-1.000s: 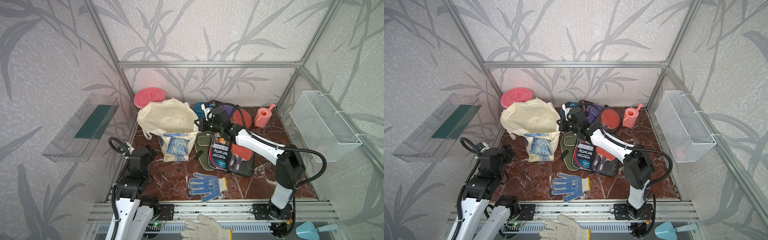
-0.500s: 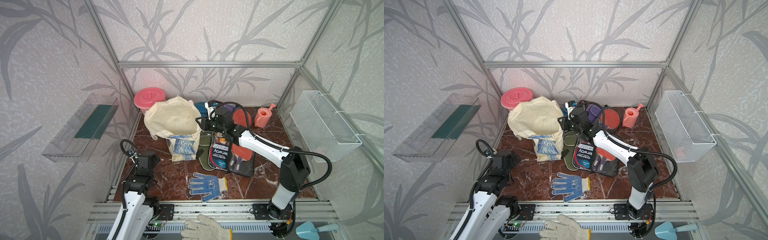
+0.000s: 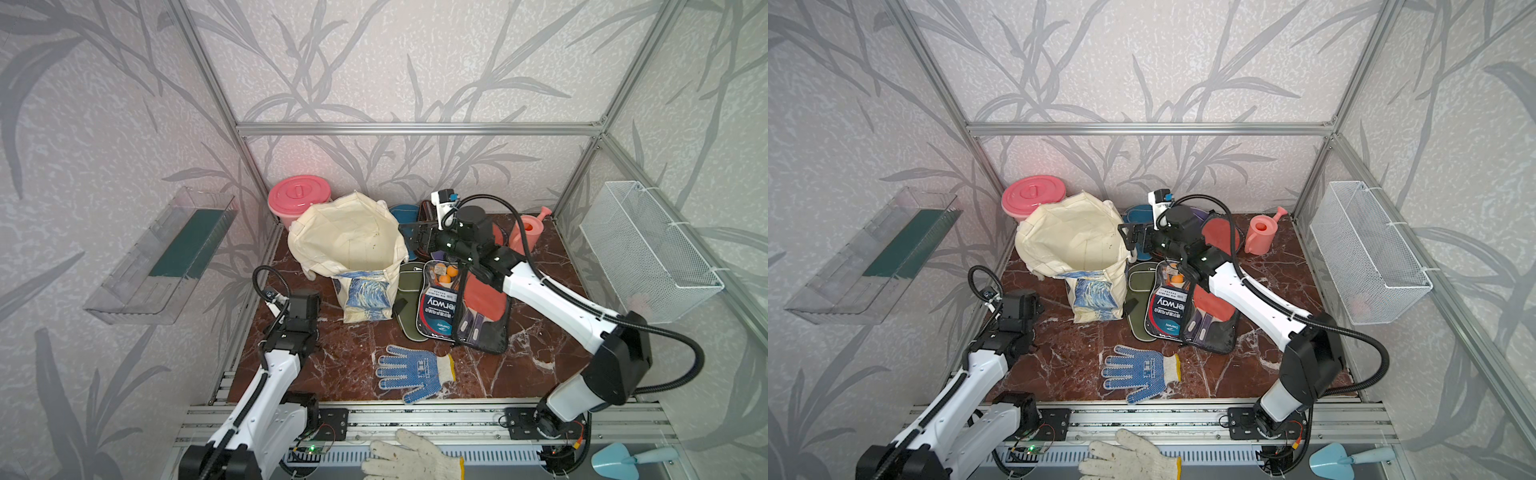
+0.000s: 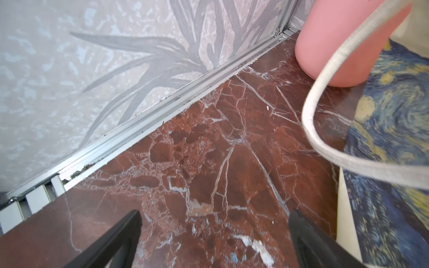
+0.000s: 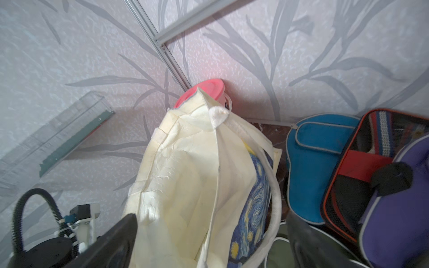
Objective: Remove the ping pong set from the canvas bag
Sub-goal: Place the canvas bag at the center of the board, then reset both arms
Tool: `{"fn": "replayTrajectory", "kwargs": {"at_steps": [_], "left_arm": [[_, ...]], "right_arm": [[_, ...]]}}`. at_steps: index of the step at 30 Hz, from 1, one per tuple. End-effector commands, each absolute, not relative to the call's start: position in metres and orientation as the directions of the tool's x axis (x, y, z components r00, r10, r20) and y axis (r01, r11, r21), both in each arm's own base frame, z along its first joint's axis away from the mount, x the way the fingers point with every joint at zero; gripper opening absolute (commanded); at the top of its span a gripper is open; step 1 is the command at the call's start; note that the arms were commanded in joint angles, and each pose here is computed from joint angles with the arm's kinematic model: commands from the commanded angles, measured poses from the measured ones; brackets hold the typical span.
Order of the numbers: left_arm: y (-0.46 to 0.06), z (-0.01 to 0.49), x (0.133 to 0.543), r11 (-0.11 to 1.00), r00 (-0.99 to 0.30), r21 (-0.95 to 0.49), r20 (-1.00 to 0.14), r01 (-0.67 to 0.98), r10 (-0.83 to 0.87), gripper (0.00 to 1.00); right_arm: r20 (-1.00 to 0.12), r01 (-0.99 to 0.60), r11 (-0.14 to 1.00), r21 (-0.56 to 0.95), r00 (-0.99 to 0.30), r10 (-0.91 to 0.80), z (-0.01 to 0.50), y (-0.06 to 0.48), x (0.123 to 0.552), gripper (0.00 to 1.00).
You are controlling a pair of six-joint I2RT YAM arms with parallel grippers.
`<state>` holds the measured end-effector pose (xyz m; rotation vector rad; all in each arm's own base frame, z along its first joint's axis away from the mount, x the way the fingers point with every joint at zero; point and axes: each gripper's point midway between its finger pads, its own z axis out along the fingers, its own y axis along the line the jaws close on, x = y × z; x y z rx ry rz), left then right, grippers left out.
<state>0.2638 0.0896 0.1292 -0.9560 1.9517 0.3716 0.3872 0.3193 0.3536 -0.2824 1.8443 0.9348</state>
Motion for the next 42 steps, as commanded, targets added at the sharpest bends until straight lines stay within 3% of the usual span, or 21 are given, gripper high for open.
{"fn": "replayTrajectory", "kwargs": {"at_steps": [1,6,20,35,42], "left_arm": [[0.102,0.151,0.286,0.632,-0.227,-0.101,-0.880,-0.769,-0.417,0.99],[0.114,0.144,0.316,0.651,-0.301,-0.007,-0.883,-0.759,-0.360,0.99],[0.135,0.107,0.357,0.708,-0.353,0.013,-0.873,-0.706,-0.336,0.99],[0.083,0.107,0.380,0.861,-0.373,0.074,-0.917,-0.504,-0.139,0.99],[0.062,0.110,0.382,0.898,-0.353,0.102,-0.934,-0.429,-0.062,0.99]], "right_arm": [[-0.865,-0.562,0.689,0.458,-0.459,0.200,0.360,0.288,0.380,0.99],[-0.851,-0.505,0.731,0.459,-0.486,0.199,0.340,0.243,0.384,0.99],[-0.872,-0.235,0.904,0.356,-0.431,0.232,0.262,0.104,0.395,0.99],[-0.922,0.049,0.998,0.034,-0.383,0.050,0.145,0.031,0.388,0.99],[-0.912,0.104,0.994,0.011,-0.407,0.052,0.130,0.019,0.387,0.99]]}}
